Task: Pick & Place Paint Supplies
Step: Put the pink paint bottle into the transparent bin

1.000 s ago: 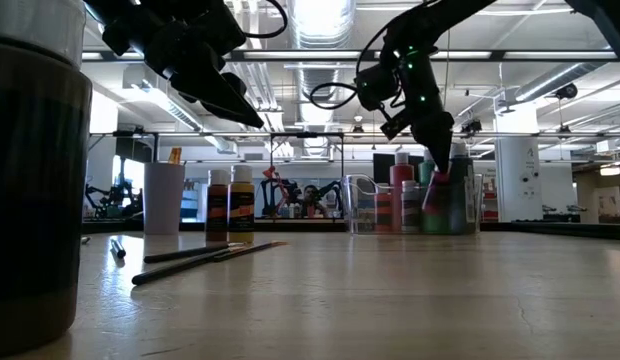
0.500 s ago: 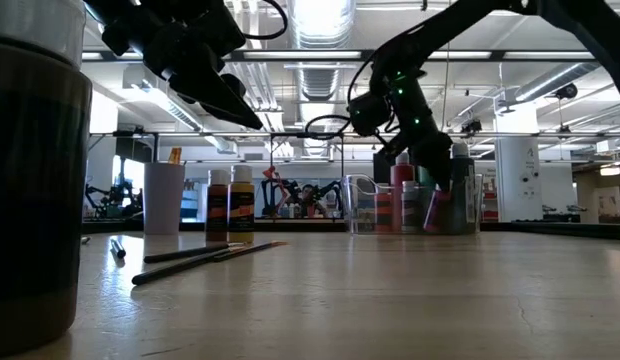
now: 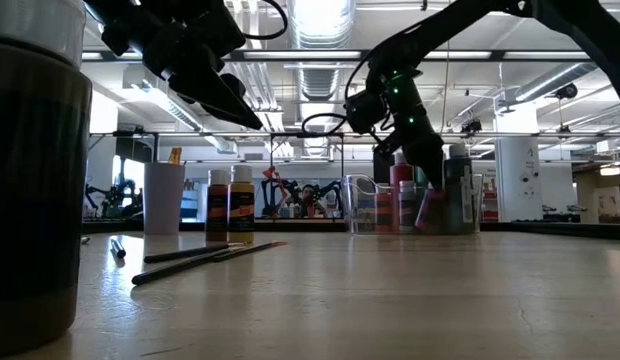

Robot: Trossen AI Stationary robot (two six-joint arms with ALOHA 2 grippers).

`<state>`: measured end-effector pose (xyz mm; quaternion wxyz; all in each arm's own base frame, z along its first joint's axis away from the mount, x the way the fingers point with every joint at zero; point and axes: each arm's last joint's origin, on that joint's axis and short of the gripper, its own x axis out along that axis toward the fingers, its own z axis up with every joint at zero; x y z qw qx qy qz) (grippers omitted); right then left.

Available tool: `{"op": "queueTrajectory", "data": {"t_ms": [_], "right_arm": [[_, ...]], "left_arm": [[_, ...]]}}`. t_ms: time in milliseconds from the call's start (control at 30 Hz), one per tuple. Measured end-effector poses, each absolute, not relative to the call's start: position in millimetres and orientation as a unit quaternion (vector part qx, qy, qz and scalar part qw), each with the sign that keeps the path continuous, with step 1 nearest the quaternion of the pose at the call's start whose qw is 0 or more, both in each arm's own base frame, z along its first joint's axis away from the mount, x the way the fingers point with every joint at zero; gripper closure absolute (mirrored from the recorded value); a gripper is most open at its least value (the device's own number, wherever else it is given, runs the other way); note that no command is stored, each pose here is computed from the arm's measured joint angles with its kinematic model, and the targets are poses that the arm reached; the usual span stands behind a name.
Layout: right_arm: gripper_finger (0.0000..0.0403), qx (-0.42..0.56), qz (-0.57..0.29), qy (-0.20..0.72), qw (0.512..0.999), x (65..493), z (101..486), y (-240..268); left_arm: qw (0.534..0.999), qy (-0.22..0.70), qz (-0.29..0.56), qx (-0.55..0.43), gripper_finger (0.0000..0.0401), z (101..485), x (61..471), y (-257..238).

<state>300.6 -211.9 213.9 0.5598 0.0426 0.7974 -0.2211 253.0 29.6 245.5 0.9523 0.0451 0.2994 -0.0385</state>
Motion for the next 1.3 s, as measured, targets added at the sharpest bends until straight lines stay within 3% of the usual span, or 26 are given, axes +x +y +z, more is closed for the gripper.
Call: {"op": "queueTrajectory", "data": {"t_ms": [233,833,1300], "right_arm": [[0.0250,0.043,-0.220,0.804,0.551,298.8,216.8,-210.9],[0.0303,0.064,-0.243,0.806,0.536,294.8,225.6,-206.5],[0.0331,0.106,-0.262,0.720,0.634,319.6,256.1,-200.6]], "left_arm": [[0.952,0.300,-0.038,0.045,0.0073,245.5,253.0,29.7],[0.952,0.300,-0.039,0.047,0.0073,245.4,252.9,29.7],[0.950,0.306,-0.040,0.045,0.0073,244.4,252.2,29.5]]}}
